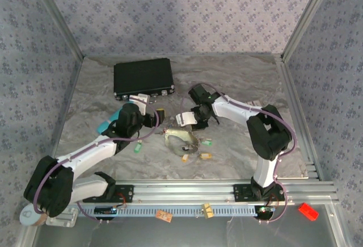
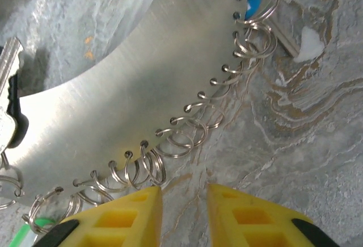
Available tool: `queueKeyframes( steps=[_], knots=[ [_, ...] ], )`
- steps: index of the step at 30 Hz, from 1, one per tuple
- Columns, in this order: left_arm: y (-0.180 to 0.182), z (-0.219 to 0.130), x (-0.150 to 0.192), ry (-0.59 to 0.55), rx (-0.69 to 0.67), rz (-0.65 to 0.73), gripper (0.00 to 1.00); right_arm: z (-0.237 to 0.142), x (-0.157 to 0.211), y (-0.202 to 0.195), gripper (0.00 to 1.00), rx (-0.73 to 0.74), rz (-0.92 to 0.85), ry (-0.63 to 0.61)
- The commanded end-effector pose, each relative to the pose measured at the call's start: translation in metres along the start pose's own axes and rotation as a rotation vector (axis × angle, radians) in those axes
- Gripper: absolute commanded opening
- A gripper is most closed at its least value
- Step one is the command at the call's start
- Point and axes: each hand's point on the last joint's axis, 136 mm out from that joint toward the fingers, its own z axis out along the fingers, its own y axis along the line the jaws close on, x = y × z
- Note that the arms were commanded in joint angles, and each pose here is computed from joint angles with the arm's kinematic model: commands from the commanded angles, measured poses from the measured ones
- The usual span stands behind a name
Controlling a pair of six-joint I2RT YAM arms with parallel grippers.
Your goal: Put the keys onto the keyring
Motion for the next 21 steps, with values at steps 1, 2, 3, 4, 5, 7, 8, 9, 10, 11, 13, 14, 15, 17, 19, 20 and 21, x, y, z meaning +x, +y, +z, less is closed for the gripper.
queueKeyframes(
  steps=[1,2,3,4,5,7,8,9,10,11,13,14,15,17,19,20,21],
  knots=[
    [-0.002,-0.004,-0.01,-0.047,0.018,0.013,0.99,0.0,0.018,0.015,0.31,-0.041,-0.049,0.083],
    [-0.002,-0.004,-0.01,-0.051,0.016,0.011,0.99,-0.001,0.018,0.016,0.31,-0.04,-0.052,0.087],
    [-0.002,-0.004,-0.011,-0.053,0.016,0.008,1.0,0.0,0.017,0.017,0.31,-0.045,-0.054,0.084],
    [-0.001,-0.004,-0.011,-0.056,0.015,0.007,1.0,0.001,0.016,0.017,0.31,-0.047,-0.056,0.081],
    [-0.001,-0.003,-0.011,-0.054,0.015,0.006,1.0,0.003,0.014,0.018,0.31,-0.053,-0.058,0.078],
    [-0.001,-0.003,-0.011,-0.052,0.014,0.006,1.0,0.007,0.011,0.019,0.31,-0.062,-0.065,0.074],
    [-0.001,-0.003,-0.011,-0.05,0.013,0.008,1.0,0.009,0.009,0.019,0.31,-0.064,-0.067,0.07],
    [0.0,-0.003,-0.011,-0.049,0.009,0.007,0.99,0.011,0.008,0.018,0.32,-0.06,-0.064,0.063],
    [0.0,-0.004,-0.011,-0.049,0.008,0.009,0.99,0.013,0.006,0.017,0.32,-0.056,-0.065,0.056],
    [0.0,-0.004,-0.012,-0.051,0.006,0.009,0.99,0.014,0.005,0.016,0.32,-0.055,-0.061,0.052],
    [0.001,-0.004,-0.011,-0.049,0.003,0.007,1.0,0.017,0.004,0.018,0.32,-0.066,-0.063,0.048],
    [0.001,-0.004,-0.01,-0.047,0.002,0.007,0.99,0.018,0.004,0.019,0.32,-0.074,-0.062,0.049],
    [0.001,-0.003,-0.01,-0.045,0.001,0.008,1.0,0.019,0.003,0.02,0.32,-0.076,-0.06,0.047],
    [0.001,-0.003,-0.009,-0.043,0.001,0.006,1.0,0.021,0.002,0.021,0.32,-0.081,-0.057,0.042],
    [0.001,-0.003,-0.009,-0.044,0.0,0.006,0.99,0.021,0.001,0.022,0.32,-0.087,-0.054,0.039],
    [0.002,-0.003,-0.009,-0.044,-0.001,0.006,1.0,0.022,0.001,0.023,0.31,-0.089,-0.053,0.04],
    [0.002,-0.003,-0.01,-0.045,-0.001,0.006,1.0,0.023,0.001,0.023,0.31,-0.088,-0.053,0.039]
  ],
)
